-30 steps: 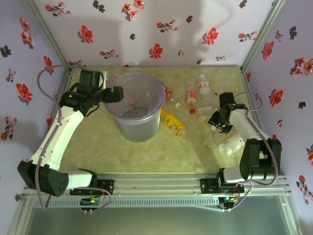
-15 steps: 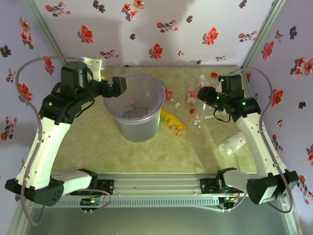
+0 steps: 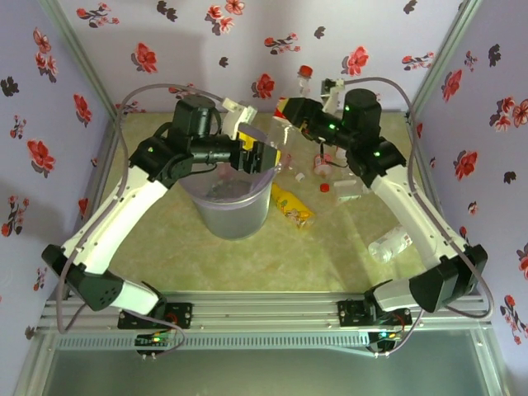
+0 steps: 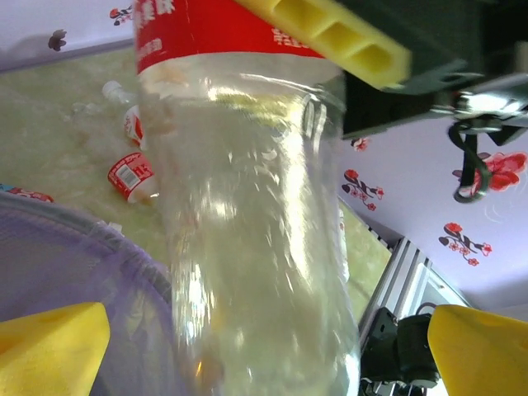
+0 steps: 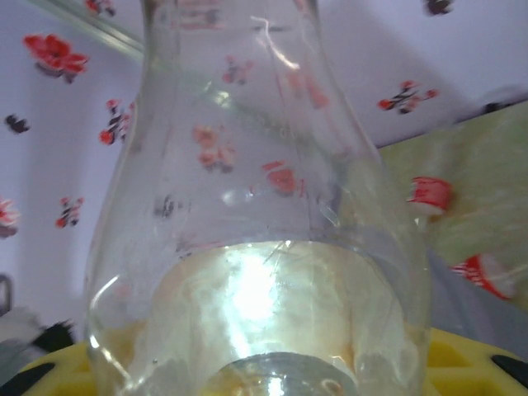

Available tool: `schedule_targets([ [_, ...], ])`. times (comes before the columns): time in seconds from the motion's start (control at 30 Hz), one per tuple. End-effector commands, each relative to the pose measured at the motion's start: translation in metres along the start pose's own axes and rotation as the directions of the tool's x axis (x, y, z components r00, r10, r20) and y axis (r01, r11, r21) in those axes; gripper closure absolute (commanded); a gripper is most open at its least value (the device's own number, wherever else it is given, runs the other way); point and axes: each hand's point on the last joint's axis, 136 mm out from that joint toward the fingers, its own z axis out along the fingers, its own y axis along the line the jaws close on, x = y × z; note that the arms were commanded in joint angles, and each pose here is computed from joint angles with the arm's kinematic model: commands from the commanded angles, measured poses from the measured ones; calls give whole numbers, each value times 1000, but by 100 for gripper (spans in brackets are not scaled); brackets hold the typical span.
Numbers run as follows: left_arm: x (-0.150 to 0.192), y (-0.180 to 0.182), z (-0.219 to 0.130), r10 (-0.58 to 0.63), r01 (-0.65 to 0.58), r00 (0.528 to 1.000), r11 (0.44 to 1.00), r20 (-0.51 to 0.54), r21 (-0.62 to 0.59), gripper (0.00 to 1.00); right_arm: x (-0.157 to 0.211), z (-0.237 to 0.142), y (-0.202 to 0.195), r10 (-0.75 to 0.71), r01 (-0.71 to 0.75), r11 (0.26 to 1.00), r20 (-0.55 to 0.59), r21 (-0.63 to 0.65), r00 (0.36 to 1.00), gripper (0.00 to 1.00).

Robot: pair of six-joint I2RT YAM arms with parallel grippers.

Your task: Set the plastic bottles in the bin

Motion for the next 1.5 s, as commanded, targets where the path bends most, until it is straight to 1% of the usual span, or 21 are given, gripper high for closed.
schedule_targets([
  [0.0, -20, -10, 0, 36, -38, 998, 998, 56, 44, 0, -2, 3, 47, -27, 24, 988, -18, -154, 999, 49],
  [0.13, -25, -10, 4, 32, -35, 997, 998, 73, 49, 1, 7, 13, 50, -29, 20, 986, -50, -168, 998, 50],
  [0.17, -26, -9, 4, 31, -34, 997, 998, 75, 49, 5, 8, 14, 49, -30, 20, 985, -53, -171, 998, 50],
  [0.37, -27, -1, 6, 11, -13, 997, 999, 78, 30, 35, 13, 22, 47, -24, 9, 984, -80, -179, 997, 50],
  [0.4, -28, 1, 6, 8, -9, 997, 1000, 80, 23, 38, 14, 23, 47, -25, 9, 984, -83, -179, 996, 50],
  [0.53, -30, 9, 2, -8, 8, 996, 1000, 91, 0, 48, 16, 25, 43, -32, 15, 986, -98, -168, 995, 47],
  [0.57, -30, 12, 1, -13, 14, 996, 1000, 94, -9, 50, 17, 25, 42, -35, 18, 986, -100, -163, 994, 45],
  [0.6, -31, 15, -1, -15, 17, 995, 1000, 98, -19, 52, 16, 25, 41, -41, 25, 987, -100, -158, 994, 40],
  [0.7, -32, 24, -7, -5, 11, 994, 999, 112, -46, 54, 17, 23, 35, -64, 50, 991, -107, -125, 992, 20],
  [0.8, -32, 39, -16, -8, 20, 991, 996, 130, -88, 57, 8, 9, 19, -83, 79, 996, -78, -47, 993, 6],
  [0.9, -25, 60, -24, -24, 44, 991, 988, 133, -147, 58, -10, -22, -10, -85, 86, 994, -11, 74, 996, 4],
  [0.97, -16, 74, -28, -14, 38, 992, 980, 122, -195, 59, -18, -49, -34, -104, 97, 975, 24, 199, 994, 4],
  [1.03, -6, 85, -29, 19, 6, 995, 968, 98, -249, 59, -20, -82, -65, -134, 107, 921, 46, 376, 990, 4],
  [1.07, 1, 91, -28, 35, -11, 996, 963, 83, -267, 59, -19, -104, -84, -158, 114, 865, 49, 488, 986, 4],
  [1.13, 14, 102, -24, 44, -27, 998, 953, 48, -300, 59, -15, -149, -123, -175, 90, 716, 54, 693, 983, 4],
  [1.2, 29, 115, -18, 27, -24, 1000, 943, 4, -331, 60, -5, -198, -156, -158, 54, 537, 38, 842, 987, 4],
  [1.27, 41, 125, -14, 14, -24, 999, 935, -29, -354, 60, 7, -236, -180, -121, 10, 403, 42, 915, 992, 4],
  [1.3, 46, 128, -13, 10, -25, 999, 932, -43, -362, 61, 14, -250, -190, -99, -10, 361, 49, 932, 994, 4],
  [1.4, 58, 135, -14, 0, -27, 998, 921, -70, -388, 62, 34, -272, -213, -47, -55, 294, 72, 954, 996, 4],
  [1.47, 68, 138, -15, -12, -20, 997, 918, -77, -396, 62, 42, -277, -225, -31, -77, 277, 89, 958, 996, 4],
])
